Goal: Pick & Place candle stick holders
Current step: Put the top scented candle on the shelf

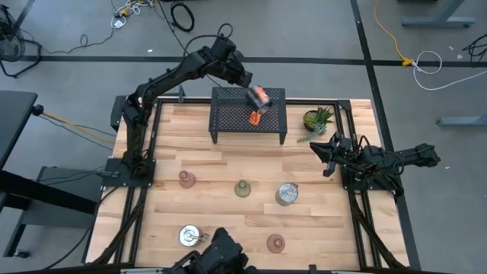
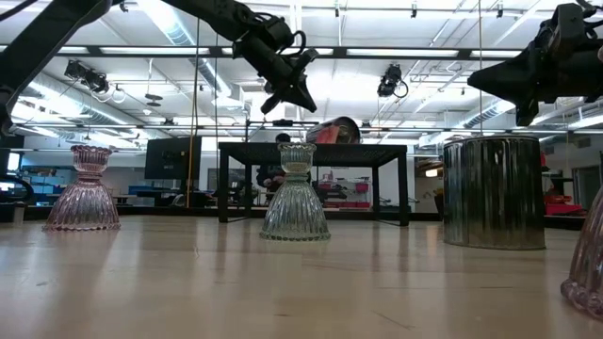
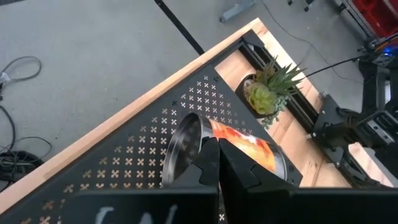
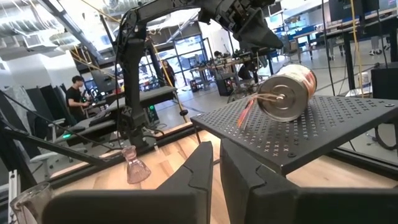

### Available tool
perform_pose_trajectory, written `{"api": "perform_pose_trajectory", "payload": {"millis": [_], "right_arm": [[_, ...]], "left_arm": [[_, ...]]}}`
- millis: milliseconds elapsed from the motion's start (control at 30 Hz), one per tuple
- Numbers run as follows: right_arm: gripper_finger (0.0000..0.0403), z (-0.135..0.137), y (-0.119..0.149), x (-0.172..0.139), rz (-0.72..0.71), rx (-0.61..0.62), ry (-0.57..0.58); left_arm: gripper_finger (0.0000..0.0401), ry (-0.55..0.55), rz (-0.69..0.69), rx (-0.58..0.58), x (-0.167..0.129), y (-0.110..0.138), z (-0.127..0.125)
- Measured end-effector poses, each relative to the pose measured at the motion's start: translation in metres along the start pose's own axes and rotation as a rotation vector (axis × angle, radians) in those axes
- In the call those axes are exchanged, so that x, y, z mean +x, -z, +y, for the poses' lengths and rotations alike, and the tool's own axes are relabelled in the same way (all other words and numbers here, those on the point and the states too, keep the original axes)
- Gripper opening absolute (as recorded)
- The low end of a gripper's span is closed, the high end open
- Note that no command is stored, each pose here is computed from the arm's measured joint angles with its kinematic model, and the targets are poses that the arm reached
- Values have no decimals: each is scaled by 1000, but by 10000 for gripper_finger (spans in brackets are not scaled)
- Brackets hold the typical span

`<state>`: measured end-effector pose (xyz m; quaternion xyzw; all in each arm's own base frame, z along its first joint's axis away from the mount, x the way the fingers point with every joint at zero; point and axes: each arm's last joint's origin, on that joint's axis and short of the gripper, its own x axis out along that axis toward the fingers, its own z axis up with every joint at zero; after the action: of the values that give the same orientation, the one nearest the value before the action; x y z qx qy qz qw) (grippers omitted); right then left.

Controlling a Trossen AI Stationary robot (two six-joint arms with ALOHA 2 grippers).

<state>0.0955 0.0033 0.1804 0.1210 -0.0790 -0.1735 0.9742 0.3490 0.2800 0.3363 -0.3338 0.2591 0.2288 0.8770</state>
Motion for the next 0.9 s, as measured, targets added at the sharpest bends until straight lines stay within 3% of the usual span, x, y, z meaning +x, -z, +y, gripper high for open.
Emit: {"api": "perform_pose_trajectory", "payload": {"millis": [267, 433, 900], "right_arm": [[32, 0, 1, 0, 12, -8, 2], [32, 0, 1, 0, 12, 8, 2], [32, 0, 1, 0, 11, 32, 3]], "left_arm": [[6, -1, 4, 81, 2, 2, -5], [15, -65, -10, 136, 3, 4, -9], [17, -113, -20, 154, 4, 5, -9]]}}
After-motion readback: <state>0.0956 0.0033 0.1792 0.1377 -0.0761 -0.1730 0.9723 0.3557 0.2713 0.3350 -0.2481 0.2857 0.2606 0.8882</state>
